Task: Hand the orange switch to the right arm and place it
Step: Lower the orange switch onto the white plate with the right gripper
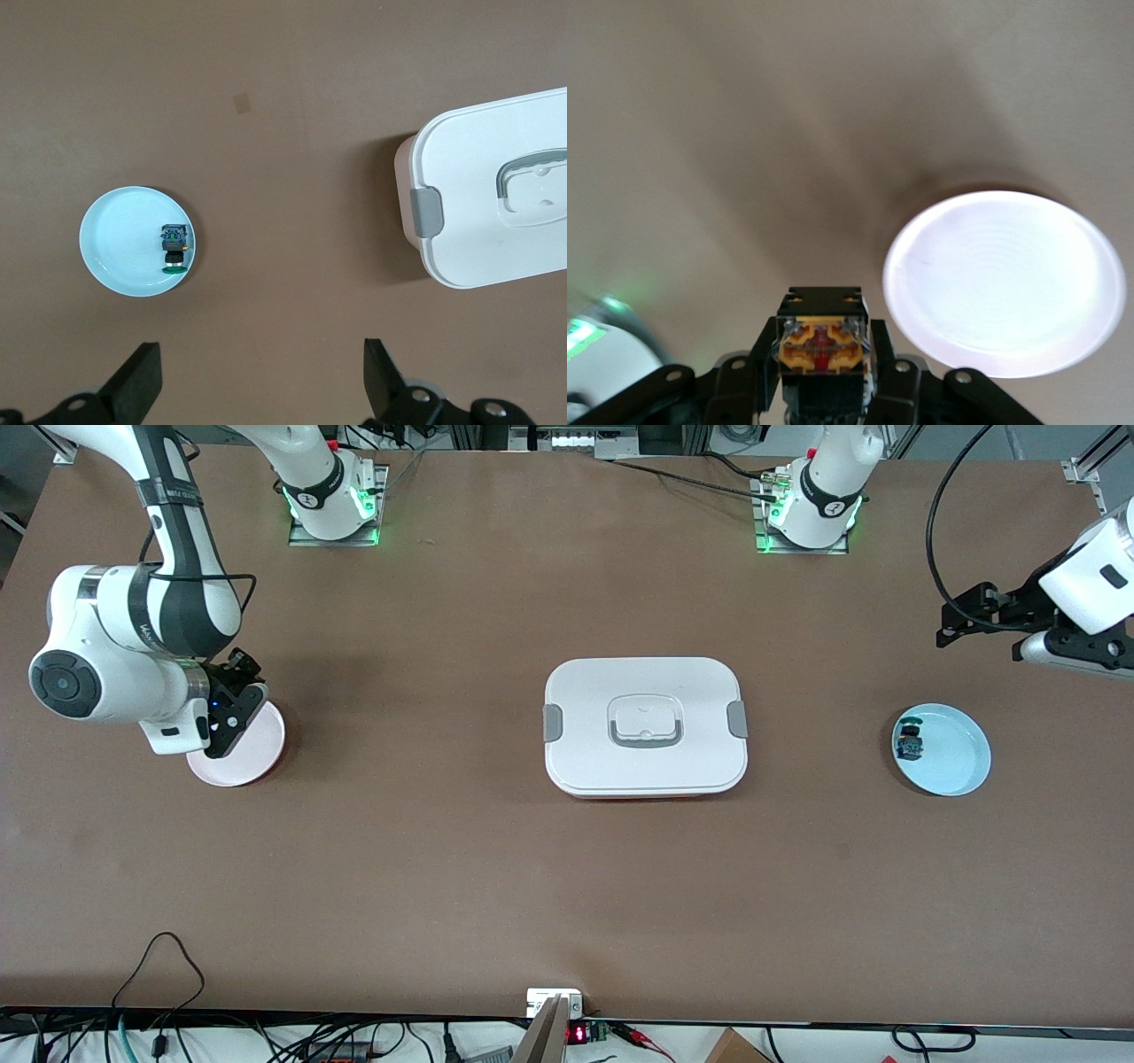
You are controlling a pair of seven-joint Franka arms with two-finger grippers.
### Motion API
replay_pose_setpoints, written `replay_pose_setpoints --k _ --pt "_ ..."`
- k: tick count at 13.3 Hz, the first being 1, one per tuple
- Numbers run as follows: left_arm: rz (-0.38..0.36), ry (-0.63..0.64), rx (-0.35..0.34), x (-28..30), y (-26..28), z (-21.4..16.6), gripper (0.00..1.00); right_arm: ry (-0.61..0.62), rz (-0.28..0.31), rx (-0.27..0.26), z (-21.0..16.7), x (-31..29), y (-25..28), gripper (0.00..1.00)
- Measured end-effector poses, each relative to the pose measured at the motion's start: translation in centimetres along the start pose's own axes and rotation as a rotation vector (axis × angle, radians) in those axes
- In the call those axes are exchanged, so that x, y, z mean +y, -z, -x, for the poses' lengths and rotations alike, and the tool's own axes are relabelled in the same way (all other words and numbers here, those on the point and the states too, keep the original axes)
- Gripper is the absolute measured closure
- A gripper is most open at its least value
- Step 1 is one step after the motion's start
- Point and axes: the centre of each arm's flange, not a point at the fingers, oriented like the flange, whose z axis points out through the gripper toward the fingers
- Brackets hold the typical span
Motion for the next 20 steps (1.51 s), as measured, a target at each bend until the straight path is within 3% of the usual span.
replay_pose_setpoints --k 3,6,13,17,20 --pt "-0.001 0.017 0.002 -0.6 0.1 0.1 0.00 0.116 0.108 -0.009 1.6 1.9 -1.5 0.59" --pt "0.002 0.077 0.004 -4.0 0.3 0.7 0.00 0.259 0.219 0.023 3.8 3.8 -3.7 0.59" --pt "-0.002 0.076 -0.005 -4.0 0.0 0.4 0.00 0.384 0.288 0.045 4.4 3.7 -7.3 0.59" --pt "-0.147 0.017 -0.045 -2.3 -2.0 -1.3 0.00 0.453 0.322 0.047 5.6 4.9 -9.5 0.59" --pt "-0.154 0.028 -0.044 -2.5 -2.0 -1.5 0.00 0.530 0.338 0.036 6.1 5.8 -11.0 0.59"
